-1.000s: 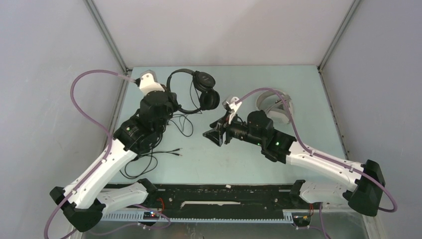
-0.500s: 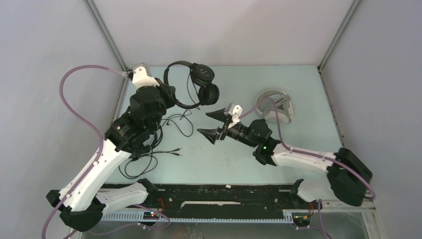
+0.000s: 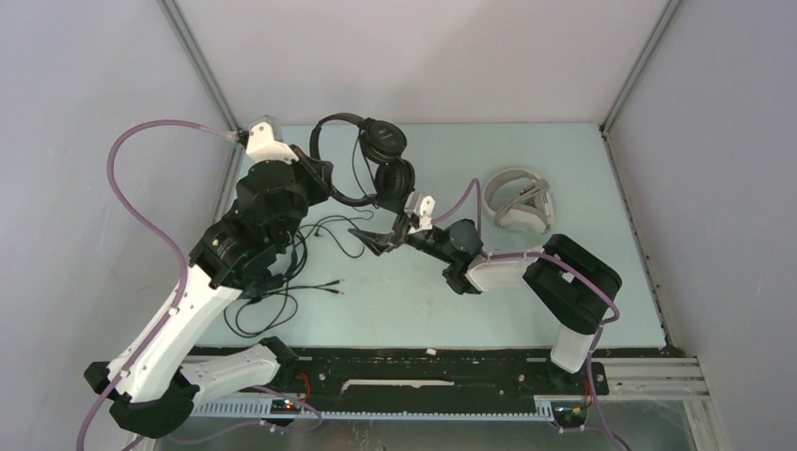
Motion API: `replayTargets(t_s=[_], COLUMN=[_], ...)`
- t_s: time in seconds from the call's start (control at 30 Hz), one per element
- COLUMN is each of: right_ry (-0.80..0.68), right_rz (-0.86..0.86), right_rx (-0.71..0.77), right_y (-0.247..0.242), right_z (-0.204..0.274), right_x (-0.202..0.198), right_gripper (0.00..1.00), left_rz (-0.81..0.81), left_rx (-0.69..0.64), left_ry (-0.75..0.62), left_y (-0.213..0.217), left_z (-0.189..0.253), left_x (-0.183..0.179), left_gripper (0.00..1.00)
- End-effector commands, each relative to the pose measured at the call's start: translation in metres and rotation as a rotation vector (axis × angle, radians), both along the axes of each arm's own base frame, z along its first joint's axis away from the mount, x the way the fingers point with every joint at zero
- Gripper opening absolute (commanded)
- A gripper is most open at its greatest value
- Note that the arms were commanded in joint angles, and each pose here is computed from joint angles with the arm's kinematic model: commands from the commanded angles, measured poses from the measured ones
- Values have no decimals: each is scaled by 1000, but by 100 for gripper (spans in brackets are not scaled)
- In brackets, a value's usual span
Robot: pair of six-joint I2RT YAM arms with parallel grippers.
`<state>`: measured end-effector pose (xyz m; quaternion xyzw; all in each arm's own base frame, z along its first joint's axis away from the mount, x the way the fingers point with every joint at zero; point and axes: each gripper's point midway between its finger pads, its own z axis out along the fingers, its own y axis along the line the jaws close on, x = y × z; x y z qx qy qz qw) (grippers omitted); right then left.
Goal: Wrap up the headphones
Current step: Wrap the headphones cable around the headphones.
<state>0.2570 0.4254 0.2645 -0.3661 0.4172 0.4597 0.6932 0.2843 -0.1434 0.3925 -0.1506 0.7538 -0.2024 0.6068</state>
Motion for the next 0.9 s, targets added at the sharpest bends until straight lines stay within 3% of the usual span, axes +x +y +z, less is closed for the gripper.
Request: replayTargets(t_s=[0.0,0.87], right_ry=[-49,7], right_rz=[-71,-176], right_rx=[146,88], right_y=[-2,-19], right_z=[40,4], right_x=[16,24], right_gripper=[77,72], left_rz=[-20,17], left_rx=[-108,-75], left_ry=[-110,-130], left_y=[3,15], left_z=[54,60], left_x=[-10,-11], left_gripper=[0,0])
